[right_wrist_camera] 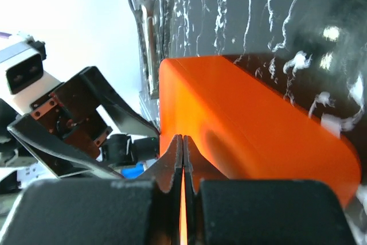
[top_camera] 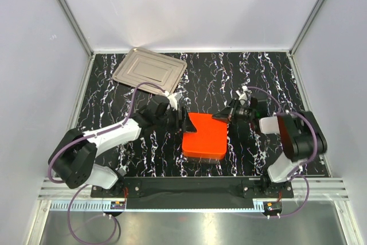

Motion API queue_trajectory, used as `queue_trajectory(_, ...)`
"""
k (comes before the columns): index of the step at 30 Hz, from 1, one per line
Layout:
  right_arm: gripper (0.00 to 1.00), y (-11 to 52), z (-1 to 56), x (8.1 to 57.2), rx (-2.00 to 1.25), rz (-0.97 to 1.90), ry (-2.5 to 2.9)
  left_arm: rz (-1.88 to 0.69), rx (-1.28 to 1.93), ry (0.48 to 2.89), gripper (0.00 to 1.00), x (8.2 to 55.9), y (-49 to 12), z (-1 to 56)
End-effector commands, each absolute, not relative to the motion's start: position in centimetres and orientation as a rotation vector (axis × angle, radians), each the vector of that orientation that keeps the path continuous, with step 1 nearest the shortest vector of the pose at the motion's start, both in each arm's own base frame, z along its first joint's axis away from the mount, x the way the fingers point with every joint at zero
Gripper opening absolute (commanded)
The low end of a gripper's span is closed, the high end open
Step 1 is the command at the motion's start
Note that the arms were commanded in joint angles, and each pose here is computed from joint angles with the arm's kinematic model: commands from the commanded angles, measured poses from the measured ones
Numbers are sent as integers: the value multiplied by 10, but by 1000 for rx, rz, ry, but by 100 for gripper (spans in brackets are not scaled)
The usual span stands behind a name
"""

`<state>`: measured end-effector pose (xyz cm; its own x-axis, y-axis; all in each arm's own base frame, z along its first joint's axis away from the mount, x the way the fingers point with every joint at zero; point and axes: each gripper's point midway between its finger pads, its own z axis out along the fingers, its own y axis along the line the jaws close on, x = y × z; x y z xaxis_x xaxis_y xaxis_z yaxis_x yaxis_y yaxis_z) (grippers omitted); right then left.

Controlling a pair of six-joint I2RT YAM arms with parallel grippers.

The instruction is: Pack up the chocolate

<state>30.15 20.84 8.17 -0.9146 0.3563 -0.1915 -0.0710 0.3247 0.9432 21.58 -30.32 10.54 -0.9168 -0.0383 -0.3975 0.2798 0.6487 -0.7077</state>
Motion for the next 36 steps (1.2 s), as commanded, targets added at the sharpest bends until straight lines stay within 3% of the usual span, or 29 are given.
queue_trajectory(1,0,195,94,291,237,1461,2300,-1101,185,2483,74,216,-295,105)
queue_trajectory(6,0,193,103,251,260,1526,2272,-1108,179,2468,75,215,-293,105)
queue_trajectory(13,0,192,58,203,359,1573,2374,-1118,172,2479,75,215,-295,99)
queue_trajectory(31,0,157,-4,195,815,1082,2510,-1099,145,2445,74,209,-284,107)
queue_trajectory(35,0,159,8,195,711,1046,2576,-1062,183,2410,73,212,-283,126)
queue_trajectory(36,0,162,42,216,617,1053,2509,-1027,192,2397,73,215,-281,132)
